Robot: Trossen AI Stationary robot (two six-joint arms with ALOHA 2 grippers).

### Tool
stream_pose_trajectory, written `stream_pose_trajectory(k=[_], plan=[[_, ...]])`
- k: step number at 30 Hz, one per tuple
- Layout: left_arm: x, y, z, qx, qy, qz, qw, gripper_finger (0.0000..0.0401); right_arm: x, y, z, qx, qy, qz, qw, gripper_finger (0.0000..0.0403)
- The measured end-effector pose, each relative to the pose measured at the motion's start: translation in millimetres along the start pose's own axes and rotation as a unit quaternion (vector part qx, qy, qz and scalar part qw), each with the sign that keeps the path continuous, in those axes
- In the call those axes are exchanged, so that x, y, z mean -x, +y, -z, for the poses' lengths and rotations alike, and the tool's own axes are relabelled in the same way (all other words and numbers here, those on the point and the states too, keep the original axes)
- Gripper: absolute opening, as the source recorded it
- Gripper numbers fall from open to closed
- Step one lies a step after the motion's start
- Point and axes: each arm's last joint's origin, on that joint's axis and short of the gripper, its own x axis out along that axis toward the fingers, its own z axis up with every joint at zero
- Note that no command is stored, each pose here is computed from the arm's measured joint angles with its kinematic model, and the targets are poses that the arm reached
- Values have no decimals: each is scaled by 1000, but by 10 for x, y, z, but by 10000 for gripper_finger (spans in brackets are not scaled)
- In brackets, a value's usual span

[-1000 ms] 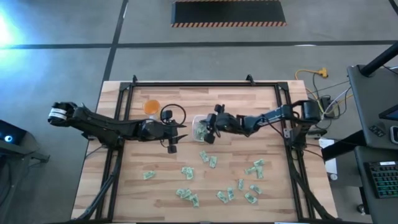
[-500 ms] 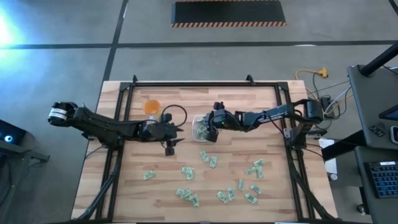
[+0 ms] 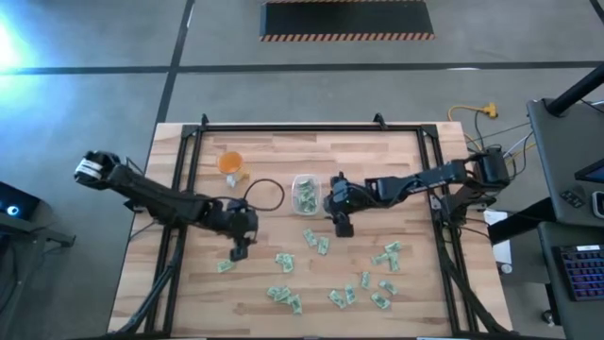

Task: Pick and place Stevia / Truvia into bins
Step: Put the stevia packet into the bin

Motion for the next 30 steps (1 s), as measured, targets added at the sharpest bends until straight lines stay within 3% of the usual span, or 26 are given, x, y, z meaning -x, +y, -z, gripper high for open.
stream_pose_trajectory(k=[11, 20, 30], plan=[[123, -493, 245, 67, 43, 59, 995, 160, 12, 31, 19, 16, -1, -3, 1000, 173], [3, -608, 537, 130, 129, -2, 983, 160, 84, 28, -17, 11, -13, -2, 1000, 173], [-166, -595, 653, 115, 174, -52, 977, 160, 93, 32, -20, 8, -14, -2, 1000, 174]])
